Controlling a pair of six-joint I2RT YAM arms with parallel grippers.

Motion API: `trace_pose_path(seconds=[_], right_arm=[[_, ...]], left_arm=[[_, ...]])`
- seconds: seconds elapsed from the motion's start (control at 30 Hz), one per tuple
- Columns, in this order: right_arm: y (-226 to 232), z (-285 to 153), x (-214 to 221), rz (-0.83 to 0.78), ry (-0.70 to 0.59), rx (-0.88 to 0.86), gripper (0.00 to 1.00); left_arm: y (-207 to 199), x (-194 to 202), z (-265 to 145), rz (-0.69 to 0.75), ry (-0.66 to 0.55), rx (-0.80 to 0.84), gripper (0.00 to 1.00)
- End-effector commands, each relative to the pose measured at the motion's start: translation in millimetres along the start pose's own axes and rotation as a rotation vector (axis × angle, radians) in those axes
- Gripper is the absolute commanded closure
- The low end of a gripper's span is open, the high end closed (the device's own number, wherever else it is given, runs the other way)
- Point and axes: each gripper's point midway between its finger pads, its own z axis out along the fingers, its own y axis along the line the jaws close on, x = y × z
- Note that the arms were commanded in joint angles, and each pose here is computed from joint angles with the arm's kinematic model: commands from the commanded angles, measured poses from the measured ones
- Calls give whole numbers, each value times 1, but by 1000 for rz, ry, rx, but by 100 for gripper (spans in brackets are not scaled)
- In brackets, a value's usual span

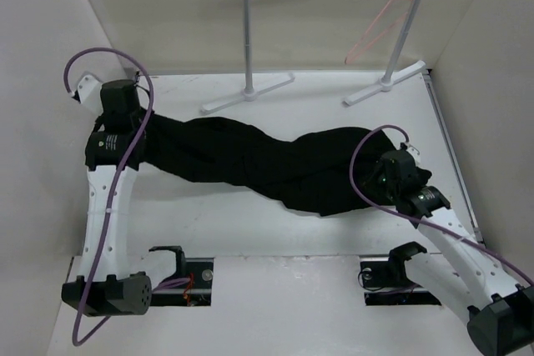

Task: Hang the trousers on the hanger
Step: Flatten out the trousers at the center of the board.

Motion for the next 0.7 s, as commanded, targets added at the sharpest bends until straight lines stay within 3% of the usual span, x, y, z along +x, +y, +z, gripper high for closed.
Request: trace_pose_path(seconds=[0.0,0.13,0.27,0.33,0.4,0.43,0.5,0.57,0.67], right_arm=[[7,-4,-3,-1,-8,-36,71],[12,-6,-16,-1,-36,-38,61],[21,-11,-26,3,-55,-53,58],[23,-15,-27,6,-57,-58,56],[27,-19,-23,7,-55,-81,54],[27,-20,-19,12,-47,-88,53],[25,-21,-10,15,-37,-97,50],[20,-18,-3,21,-26,-90,49],[19,-16,1,10,-8,-90,73]], left_arm=[[-45,-41,-30,-29,-97,136,97],[-85,-67,19,-37,-133,137,98],[-149,-100,85,-77,-195,154,97],[-178,-104,115,-74,-191,173,81],[-193,-86,135,-29,-121,202,47],[-194,-73,135,-9,-75,214,35],[-178,-42,128,38,-14,197,25],[-148,-3,110,69,30,186,26],[-88,54,76,79,59,146,35]])
